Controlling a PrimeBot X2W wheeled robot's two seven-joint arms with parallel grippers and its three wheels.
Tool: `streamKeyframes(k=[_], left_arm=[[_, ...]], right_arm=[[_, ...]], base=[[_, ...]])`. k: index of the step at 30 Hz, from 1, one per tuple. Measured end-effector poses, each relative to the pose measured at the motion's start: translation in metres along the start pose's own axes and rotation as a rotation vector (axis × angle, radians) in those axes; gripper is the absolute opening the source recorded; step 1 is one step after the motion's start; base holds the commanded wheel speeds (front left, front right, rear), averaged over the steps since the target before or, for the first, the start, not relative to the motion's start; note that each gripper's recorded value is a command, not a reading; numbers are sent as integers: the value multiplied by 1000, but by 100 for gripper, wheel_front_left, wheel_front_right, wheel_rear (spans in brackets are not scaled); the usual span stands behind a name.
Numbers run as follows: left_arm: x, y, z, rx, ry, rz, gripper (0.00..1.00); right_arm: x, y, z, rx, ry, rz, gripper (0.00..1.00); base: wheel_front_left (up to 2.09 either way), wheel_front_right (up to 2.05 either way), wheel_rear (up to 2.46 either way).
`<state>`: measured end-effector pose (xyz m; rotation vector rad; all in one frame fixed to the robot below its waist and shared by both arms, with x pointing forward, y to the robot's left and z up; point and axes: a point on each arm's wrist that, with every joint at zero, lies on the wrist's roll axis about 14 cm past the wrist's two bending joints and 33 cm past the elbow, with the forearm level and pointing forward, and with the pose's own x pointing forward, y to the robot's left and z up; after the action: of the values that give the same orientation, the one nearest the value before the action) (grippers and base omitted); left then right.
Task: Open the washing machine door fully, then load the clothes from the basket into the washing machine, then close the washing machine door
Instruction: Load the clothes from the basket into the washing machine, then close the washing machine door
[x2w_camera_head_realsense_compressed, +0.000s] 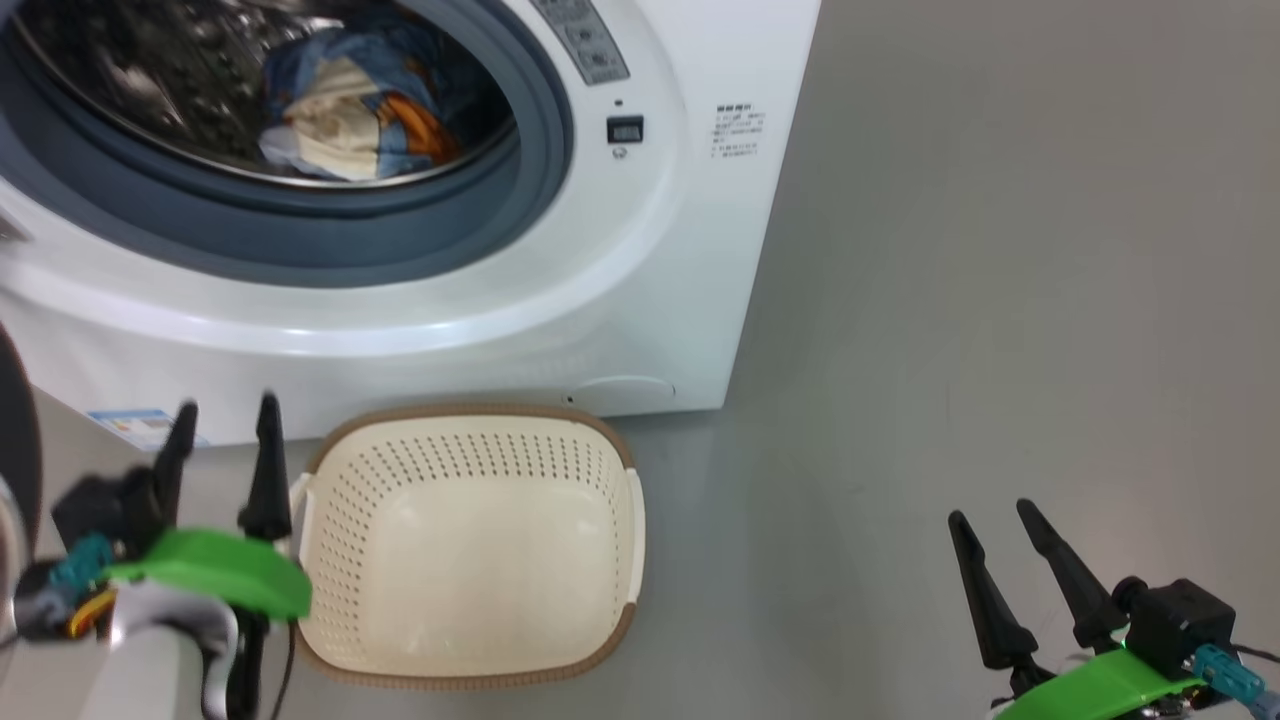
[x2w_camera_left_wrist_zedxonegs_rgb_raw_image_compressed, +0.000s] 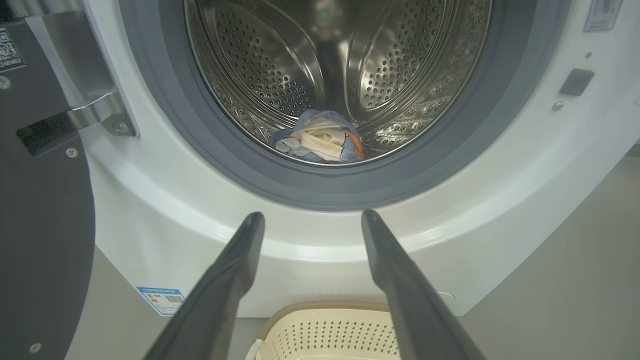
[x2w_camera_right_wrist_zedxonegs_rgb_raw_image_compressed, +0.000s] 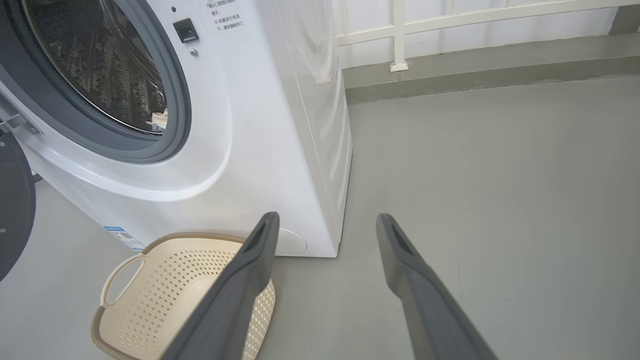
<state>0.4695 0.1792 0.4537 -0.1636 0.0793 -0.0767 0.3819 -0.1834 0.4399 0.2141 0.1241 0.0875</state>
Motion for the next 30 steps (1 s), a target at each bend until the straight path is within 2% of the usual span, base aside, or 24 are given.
streamKeyframes(k=[16,30], left_arm=[[-89,15,-7,2,11,59,100],[-112,20,-3,-2,-8,85,100]], right_arm=[[-45,-6,9,10,-27,-26,100],[-55,-9,14,1,-43,-31,100]], base=[[0,0,0],[0,0,0]])
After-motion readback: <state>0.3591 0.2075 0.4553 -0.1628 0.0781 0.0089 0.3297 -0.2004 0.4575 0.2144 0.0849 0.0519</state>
